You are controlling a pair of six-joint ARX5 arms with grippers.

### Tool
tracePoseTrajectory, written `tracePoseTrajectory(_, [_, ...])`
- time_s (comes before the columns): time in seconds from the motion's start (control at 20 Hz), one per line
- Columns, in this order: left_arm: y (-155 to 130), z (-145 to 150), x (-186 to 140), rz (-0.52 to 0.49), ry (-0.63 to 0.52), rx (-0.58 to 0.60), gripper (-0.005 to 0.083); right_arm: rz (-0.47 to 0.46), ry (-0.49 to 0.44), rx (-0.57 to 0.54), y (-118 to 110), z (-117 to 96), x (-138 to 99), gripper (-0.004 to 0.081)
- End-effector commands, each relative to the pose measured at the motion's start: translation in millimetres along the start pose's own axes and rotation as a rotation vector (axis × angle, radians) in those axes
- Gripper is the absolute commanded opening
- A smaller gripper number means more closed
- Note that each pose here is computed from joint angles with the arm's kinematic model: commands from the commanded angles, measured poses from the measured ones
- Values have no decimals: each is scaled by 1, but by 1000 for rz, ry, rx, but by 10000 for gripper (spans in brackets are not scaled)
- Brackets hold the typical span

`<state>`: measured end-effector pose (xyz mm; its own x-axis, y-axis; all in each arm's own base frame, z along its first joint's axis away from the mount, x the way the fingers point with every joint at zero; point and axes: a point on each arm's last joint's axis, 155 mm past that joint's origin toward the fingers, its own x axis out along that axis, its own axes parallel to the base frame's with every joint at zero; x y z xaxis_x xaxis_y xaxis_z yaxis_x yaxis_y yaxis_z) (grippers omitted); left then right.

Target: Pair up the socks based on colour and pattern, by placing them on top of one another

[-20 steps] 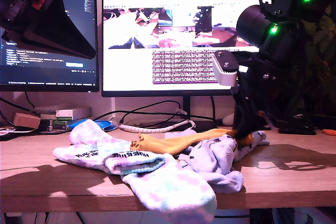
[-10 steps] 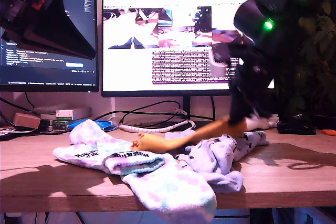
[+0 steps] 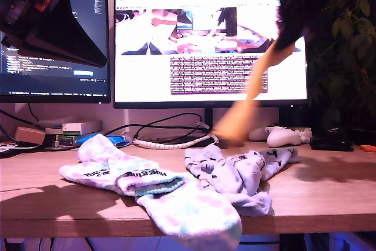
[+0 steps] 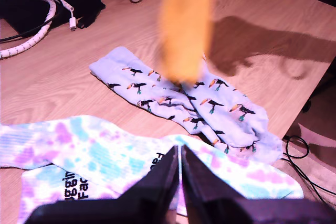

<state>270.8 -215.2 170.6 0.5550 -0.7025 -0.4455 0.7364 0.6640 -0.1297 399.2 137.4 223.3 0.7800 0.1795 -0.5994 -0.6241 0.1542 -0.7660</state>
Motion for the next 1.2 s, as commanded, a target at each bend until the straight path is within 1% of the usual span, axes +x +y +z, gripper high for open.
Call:
tracePoseTrajectory(0.0, [0, -4, 2, -2, 6, 3, -21, 85, 61, -20, 23, -15, 2, -12])
tracePoseTrajectory(0.1, [0, -4, 2, -2, 6, 3, -21, 189, 126, -36, 48, -32, -7, -12])
tracePoseTrajectory(0.2, [0, -4, 2, -2, 6, 7, -21, 293, 173, -89, 72, -45, -15, -12])
tracePoseTrajectory(0.25, [0, -4, 2, -2, 6, 22, -21, 313, 198, -107, 77, -51, -18, -12])
tracePoseTrajectory(0.45, [0, -4, 2, -2, 5, 29, -21, 286, 184, -116, 72, -45, -28, -12])
tracePoseTrajectory(0.55, [0, -4, 2, -2, 4, 29, -21, 332, 196, -115, 80, -54, -28, -12])
tracePoseTrajectory(0.65, [0, -4, 2, -2, 5, 29, -21, 391, 210, -123, 90, -67, -23, -12])
tracePoseTrajectory(0.75, [0, -4, 2, -2, 5, 29, -21, 427, 251, -139, 94, -85, -14, -12])
tracePoseTrajectory(0.9, [0, -4, 2, -2, 6, 29, -21, 444, 288, -209, 91, -109, 0, -12])
tracePoseTrajectory(1.05, [2, -4, 2, 12, 6, 29, -21, 465, 299, -252, 92, -125, 15, -12])
tracePoseTrajectory(1.15, [5, -4, 2, 25, 7, 33, -21, 493, 308, -276, 97, -136, 27, -12])
